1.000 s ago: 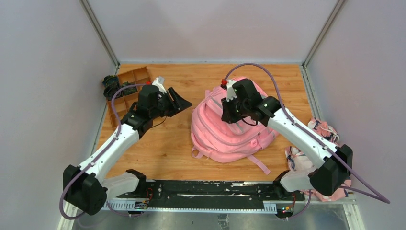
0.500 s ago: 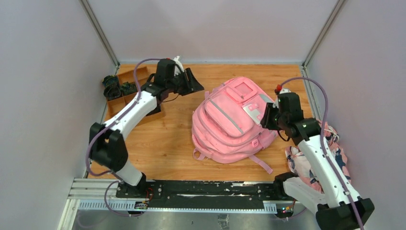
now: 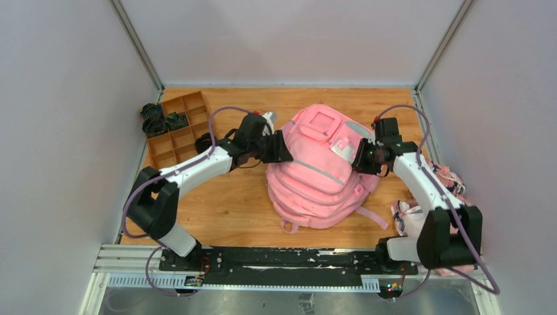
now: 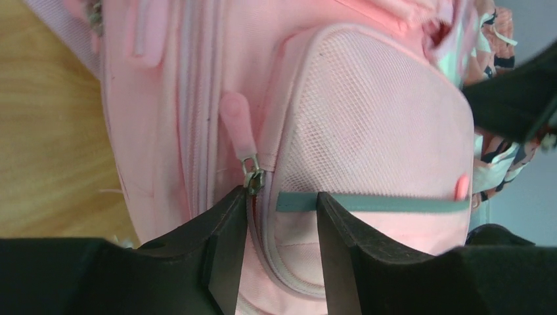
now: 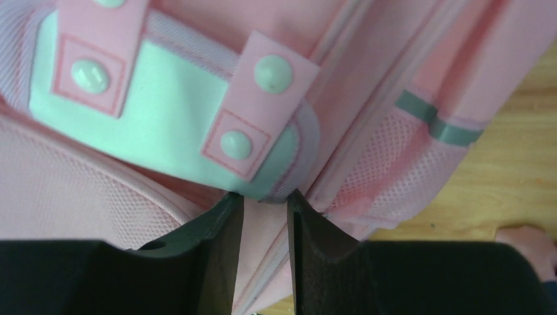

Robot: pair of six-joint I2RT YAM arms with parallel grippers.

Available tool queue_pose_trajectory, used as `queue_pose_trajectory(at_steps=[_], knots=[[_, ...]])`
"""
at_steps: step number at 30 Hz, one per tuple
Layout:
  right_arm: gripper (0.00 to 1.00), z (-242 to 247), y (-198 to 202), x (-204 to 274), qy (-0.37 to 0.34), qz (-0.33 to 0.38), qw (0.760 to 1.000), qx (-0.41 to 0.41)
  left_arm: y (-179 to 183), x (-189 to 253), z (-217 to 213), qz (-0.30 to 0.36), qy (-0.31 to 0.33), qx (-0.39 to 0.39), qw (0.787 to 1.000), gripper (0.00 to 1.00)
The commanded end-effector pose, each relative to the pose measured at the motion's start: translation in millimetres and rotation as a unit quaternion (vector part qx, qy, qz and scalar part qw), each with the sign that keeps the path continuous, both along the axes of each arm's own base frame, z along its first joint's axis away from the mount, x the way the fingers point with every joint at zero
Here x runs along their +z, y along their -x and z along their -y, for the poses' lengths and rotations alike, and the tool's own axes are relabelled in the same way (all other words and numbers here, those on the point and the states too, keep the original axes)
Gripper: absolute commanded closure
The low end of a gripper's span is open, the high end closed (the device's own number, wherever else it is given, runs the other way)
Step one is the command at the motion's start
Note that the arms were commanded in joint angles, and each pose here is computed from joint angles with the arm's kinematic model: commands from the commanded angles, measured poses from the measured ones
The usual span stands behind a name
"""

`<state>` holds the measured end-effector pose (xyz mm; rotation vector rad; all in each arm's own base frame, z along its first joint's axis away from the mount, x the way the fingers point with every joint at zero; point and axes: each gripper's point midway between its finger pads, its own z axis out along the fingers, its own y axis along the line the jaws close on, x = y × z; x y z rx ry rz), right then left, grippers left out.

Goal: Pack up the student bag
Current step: Adjust the student bag at the center of the board.

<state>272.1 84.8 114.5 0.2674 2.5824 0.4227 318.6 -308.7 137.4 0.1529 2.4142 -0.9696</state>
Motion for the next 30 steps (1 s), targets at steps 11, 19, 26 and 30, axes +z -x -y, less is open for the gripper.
queue_pose_trajectory(at_steps=[11,19,26,30], knots=[[0.59,-14,-115,48,0.024,0.035,0.997,0.063,146,54,1,0.022,0.014,-0.078,0.997,0.5],[0.5,2,-71,88,0.037,0.097,0.994,0.029,94,74,-55,0.166,-0.127,-0.031,0.977,0.46],[0.53,-70,11,105,-0.041,0.12,0.987,0.095,80,65,-56,0.135,-0.124,0.001,0.983,0.47],[0.59,-118,51,98,-0.063,0.117,0.988,0.075,72,65,-63,0.093,-0.095,0.051,0.99,0.46]])
